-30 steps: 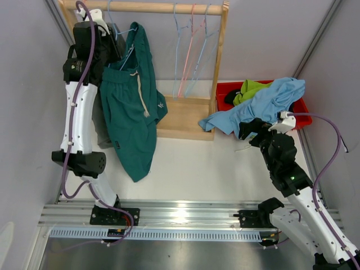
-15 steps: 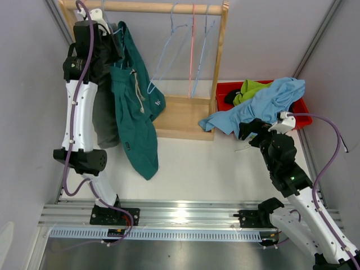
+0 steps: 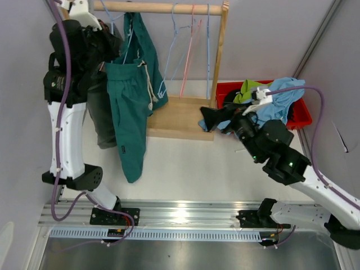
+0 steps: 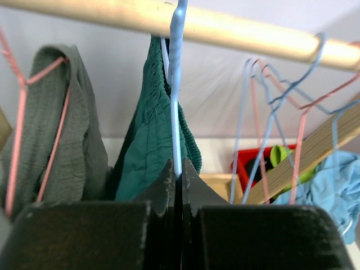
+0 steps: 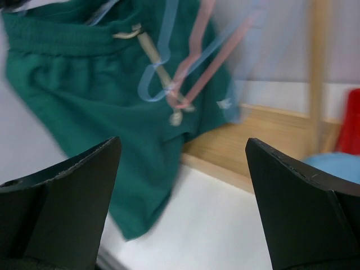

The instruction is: Remove the shorts from the hanger

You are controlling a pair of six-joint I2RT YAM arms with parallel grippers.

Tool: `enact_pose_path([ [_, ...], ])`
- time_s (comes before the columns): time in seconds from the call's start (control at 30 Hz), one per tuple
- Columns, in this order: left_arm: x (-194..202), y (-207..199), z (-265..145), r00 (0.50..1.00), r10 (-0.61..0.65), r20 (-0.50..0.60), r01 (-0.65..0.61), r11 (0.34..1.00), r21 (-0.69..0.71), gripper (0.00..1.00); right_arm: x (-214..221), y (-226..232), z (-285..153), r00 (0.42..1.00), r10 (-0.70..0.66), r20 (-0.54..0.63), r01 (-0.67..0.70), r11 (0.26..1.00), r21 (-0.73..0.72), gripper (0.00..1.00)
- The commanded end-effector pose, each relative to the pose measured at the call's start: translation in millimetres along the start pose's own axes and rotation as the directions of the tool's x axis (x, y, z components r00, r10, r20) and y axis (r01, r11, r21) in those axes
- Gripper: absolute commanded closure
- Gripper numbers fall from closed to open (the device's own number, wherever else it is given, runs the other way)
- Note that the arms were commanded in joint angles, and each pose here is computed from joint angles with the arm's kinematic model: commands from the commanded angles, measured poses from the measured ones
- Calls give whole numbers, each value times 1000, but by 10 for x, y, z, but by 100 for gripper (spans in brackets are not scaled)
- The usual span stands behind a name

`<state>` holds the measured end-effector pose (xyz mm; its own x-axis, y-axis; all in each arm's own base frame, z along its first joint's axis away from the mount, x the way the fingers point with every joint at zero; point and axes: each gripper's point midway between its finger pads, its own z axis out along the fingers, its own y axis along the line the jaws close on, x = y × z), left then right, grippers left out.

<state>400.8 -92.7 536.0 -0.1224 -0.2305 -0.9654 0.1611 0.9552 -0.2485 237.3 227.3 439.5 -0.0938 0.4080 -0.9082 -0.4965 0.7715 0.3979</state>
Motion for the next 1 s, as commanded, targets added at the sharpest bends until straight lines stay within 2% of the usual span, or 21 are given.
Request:
enact_pose_path([
  [0.0,-545,-179,-345,981,-38,188,25,997,73,100,-238,605,187,996,-54,65,58,996,-68,1],
  [0.03,-437,-153,-274,986,-38,161,27,997,66,100,-156,863,196,998,-56,41,61,991,-122,1],
  [0.07,-439,-153,-268,986,-36,165,26,997,67,100,-289,1055,225,997,-39,60,48,988,-149,1],
  [0.1,-447,-155,-295,985,-37,168,26,997,67,100,-7,1245,387,997,-82,12,83,983,-163,0],
  [0.13,-384,-139,-257,988,-35,151,26,998,62,100,81,1458,395,997,-81,-6,78,977,-200,1],
  [0.17,-381,-139,-261,988,-35,151,26,998,62,100,-41,1642,422,999,-52,9,53,971,-231,1],
  [0.2,-400,-142,-280,987,-33,158,23,998,64,100,240,1805,550,996,-79,-33,69,967,-244,1],
  [0.23,-338,-178,-263,990,-30,139,18,996,88,100,325,2000,539,996,-77,-48,60,957,-283,1],
  [0.3,-338,-180,-276,990,-29,141,16,996,90,100,260,2268,584,998,-59,-34,45,948,-316,1],
  [0.33,-323,-181,-282,990,-28,138,16,996,92,100,502,2392,681,994,-96,-57,73,944,-322,0],
  [0.4,-307,-184,-276,991,-31,132,18,995,96,100,447,2586,713,995,-84,-51,62,939,-338,1],
  [0.43,-321,-193,-287,990,-33,135,19,995,100,100,646,2661,793,992,-105,-73,74,938,-337,1],
  [0.97,-415,-293,-594,986,-75,148,49,983,175,100,1366,2708,1168,982,-161,-98,133,960,-246,2],
])
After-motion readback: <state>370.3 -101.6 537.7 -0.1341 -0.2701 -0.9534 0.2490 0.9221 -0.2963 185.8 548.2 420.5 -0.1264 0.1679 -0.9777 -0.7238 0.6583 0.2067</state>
